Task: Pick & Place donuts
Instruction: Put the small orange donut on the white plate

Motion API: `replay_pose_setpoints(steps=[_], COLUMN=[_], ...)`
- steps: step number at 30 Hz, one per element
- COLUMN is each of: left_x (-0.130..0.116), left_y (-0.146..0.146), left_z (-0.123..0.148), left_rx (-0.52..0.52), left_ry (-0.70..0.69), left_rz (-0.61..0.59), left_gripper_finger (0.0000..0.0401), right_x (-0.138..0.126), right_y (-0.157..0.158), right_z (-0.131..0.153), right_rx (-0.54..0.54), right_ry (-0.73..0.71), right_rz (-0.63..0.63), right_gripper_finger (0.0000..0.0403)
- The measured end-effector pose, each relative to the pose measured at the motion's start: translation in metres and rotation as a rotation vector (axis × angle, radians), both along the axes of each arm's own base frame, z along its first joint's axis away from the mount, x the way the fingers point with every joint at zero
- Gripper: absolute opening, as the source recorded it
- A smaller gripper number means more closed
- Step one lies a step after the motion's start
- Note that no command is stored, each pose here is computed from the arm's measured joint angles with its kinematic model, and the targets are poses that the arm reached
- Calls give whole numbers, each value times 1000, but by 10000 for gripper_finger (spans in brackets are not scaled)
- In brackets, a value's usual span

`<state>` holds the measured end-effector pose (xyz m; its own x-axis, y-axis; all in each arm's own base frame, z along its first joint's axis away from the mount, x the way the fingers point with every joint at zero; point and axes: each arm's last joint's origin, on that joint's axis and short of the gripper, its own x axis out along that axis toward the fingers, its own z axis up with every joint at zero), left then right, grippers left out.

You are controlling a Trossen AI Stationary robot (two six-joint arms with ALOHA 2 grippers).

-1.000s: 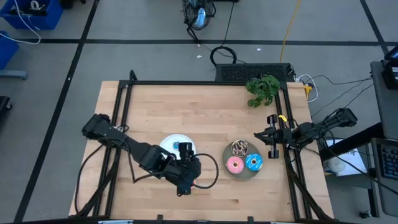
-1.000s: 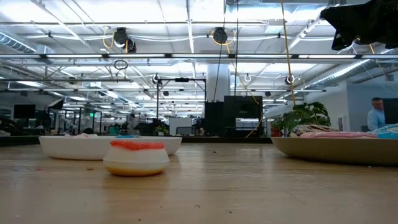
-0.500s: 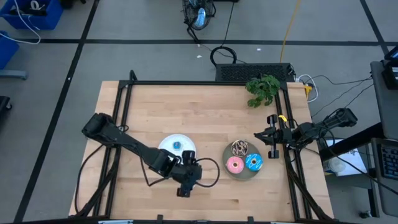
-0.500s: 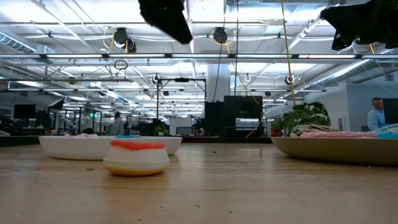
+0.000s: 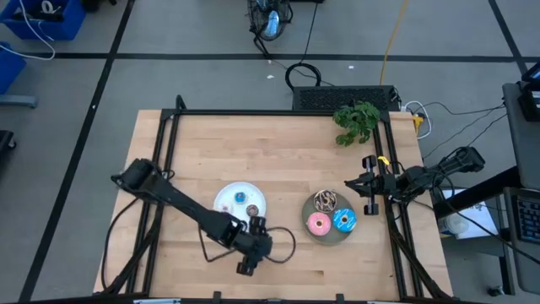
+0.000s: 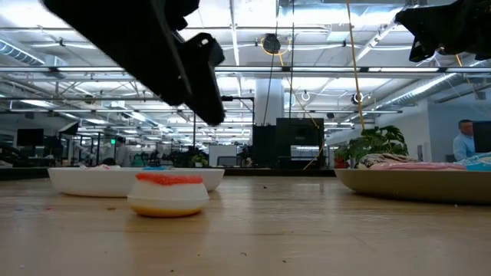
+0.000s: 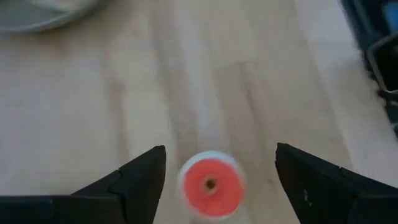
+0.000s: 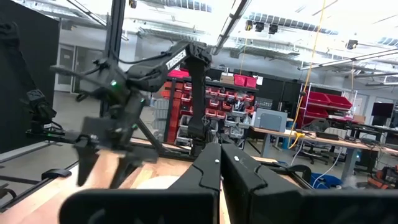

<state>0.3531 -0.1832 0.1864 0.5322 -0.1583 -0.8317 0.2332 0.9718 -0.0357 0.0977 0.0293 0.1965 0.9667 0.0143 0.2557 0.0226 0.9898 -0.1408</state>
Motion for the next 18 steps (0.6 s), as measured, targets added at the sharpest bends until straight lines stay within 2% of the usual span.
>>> replay_pose_setpoints(steps=[3, 7, 18], left_x=[8, 14, 10], left_y=[-7, -6, 0], left_z=[-15, -33, -41], left_rx=[20, 60, 103], left_ry=[26, 93, 177], left_rz=[-45, -41, -36], left_gripper_finger=[305, 303, 308], right_x=[0, 0, 0], right_y=[0, 0, 0], right_z=[0, 0, -1], right_rx=[0, -2, -6], right_ry=[0, 5, 6], right_rz=[0, -1, -1], right_gripper_finger=[0, 0, 0])
